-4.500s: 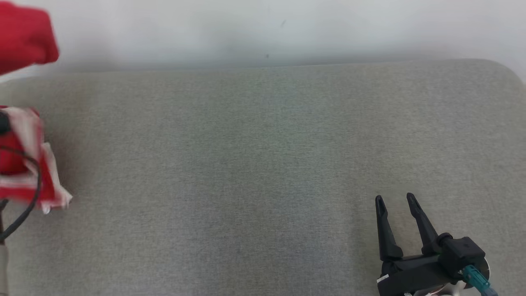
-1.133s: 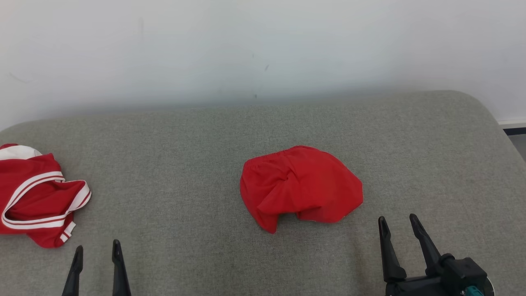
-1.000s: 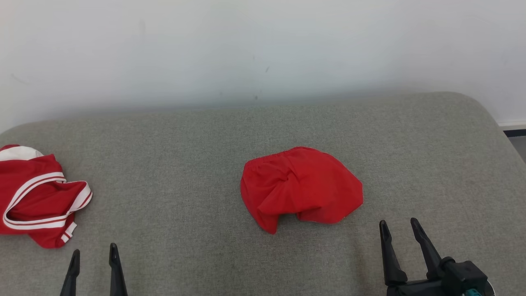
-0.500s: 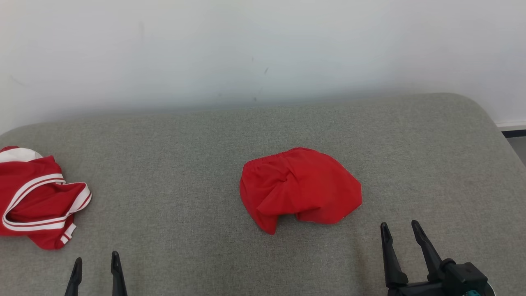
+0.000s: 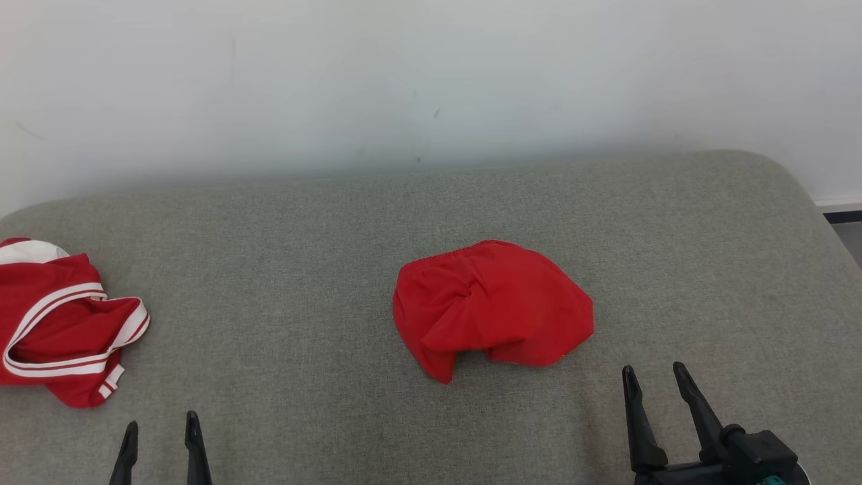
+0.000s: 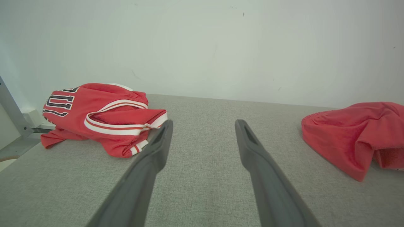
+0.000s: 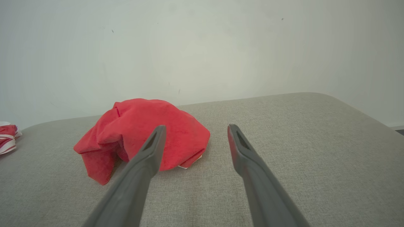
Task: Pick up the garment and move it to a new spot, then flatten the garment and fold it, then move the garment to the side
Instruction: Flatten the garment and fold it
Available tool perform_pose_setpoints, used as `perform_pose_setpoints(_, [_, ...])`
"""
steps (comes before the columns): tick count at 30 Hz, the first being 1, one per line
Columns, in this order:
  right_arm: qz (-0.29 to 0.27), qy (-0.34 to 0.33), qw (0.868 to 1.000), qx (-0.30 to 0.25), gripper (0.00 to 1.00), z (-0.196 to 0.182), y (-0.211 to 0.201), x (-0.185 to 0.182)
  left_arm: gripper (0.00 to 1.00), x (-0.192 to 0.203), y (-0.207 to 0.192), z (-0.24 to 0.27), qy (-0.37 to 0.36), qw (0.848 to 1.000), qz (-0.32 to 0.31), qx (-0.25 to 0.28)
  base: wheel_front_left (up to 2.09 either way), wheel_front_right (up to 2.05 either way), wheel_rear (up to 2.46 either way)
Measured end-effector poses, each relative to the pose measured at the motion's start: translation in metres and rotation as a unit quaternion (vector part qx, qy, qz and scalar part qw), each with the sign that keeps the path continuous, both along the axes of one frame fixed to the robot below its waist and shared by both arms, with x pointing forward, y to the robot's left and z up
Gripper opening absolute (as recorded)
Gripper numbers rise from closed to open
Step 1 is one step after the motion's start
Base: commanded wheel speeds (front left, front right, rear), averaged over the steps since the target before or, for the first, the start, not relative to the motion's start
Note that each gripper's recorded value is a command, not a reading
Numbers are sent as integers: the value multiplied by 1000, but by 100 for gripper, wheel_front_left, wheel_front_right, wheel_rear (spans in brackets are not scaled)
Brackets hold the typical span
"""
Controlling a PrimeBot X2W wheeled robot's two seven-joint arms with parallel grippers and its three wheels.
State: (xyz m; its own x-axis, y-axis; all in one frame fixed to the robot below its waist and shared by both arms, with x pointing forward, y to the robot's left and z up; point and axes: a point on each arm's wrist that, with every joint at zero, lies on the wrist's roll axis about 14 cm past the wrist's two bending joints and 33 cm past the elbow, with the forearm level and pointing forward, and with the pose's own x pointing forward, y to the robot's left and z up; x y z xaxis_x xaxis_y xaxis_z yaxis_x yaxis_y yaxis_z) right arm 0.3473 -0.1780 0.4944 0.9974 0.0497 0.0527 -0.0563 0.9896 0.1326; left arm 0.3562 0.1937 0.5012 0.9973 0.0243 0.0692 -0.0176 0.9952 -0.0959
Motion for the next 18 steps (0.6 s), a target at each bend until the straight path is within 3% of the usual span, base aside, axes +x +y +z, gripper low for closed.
perform_pose_setpoints(14, [3,1,1000,0,100,-1,2,1,100,0,1,-2,3,1000,2,-1,0,0,0])
perform_pose_setpoints(18, [5,3,1000,0,100,-2,3,2,100,14,-12,6,-11,1000,-22,-8,0,0,0])
